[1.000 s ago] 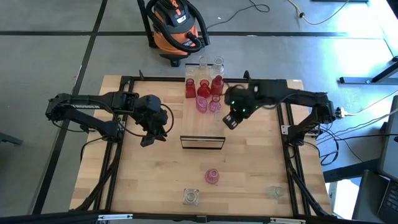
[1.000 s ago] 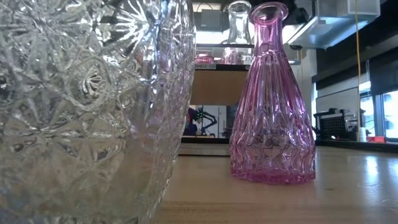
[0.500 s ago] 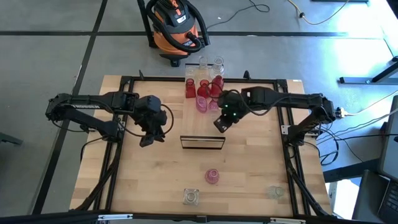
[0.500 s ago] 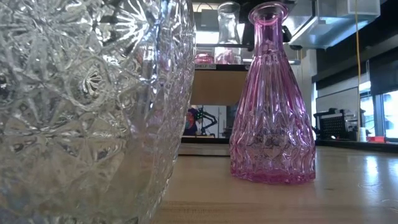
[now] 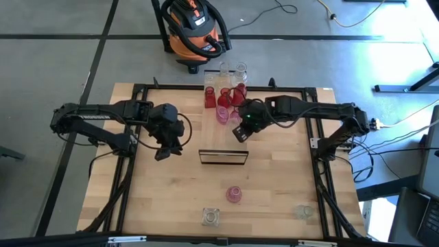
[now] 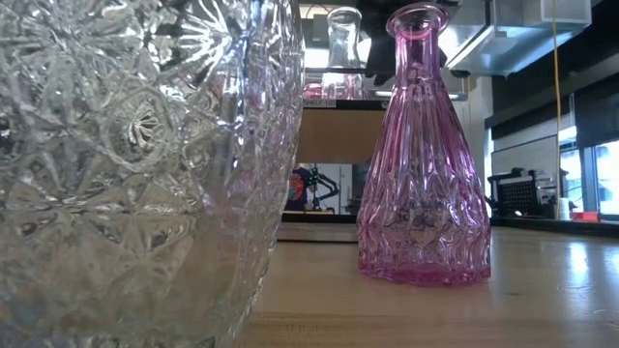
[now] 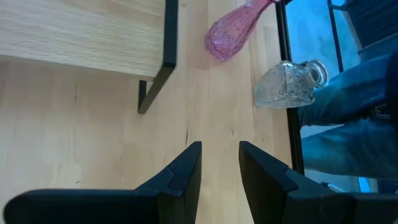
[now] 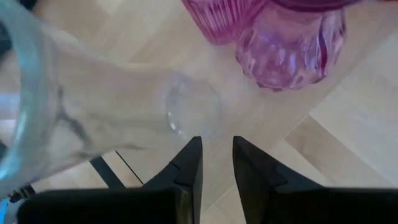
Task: Sort vases onto shelf
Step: Put the transparent vase on the shelf, then put the transparent vase on the shelf aligned with the other transparent vase
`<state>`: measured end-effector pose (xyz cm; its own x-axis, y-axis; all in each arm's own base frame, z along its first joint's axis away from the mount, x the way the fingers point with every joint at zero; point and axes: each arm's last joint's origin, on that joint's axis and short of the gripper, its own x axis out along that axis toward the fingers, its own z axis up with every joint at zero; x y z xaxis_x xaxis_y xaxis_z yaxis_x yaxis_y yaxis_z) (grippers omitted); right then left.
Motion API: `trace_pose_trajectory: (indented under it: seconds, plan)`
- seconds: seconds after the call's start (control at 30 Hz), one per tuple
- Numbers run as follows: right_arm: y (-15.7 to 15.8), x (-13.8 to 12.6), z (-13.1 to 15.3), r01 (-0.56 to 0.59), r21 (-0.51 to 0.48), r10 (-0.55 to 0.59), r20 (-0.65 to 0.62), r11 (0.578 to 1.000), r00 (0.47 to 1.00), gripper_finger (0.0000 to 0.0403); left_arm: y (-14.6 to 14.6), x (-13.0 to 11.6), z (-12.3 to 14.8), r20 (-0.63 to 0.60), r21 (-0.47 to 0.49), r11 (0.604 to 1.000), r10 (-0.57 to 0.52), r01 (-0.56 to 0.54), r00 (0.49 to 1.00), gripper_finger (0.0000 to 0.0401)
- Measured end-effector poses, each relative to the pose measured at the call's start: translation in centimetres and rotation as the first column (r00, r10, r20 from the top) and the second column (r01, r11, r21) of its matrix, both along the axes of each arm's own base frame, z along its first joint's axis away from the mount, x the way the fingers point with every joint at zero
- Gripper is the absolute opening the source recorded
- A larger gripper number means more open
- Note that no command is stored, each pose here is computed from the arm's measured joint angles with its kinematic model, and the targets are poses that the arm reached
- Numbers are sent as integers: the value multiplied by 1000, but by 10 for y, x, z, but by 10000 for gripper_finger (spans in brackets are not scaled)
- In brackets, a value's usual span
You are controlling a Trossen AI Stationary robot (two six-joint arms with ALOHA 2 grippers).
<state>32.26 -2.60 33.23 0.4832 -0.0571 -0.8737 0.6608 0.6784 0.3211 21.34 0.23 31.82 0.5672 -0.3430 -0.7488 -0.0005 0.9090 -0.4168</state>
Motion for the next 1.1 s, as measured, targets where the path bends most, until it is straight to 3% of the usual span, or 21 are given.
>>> trace_pose_trajectory:
  seconds: [0.87, 0.97, 1.1]
  plan:
    - [-1, 12, 8, -18, -36, 23, 146, 999, 989, 74, 0, 0, 0, 0, 0, 1000, 2, -2, 1000, 101]
    - [-1, 9, 6, -13, -37, 17, 107, 999, 994, 74, 0, 0, 0, 1, 0, 1000, 1, -1, 1000, 101]
    - [0, -13, 2, 32, -32, -35, -115, 999, 993, 74, 0, 0, 0, 1, 0, 1000, 1, -1, 1000, 101]
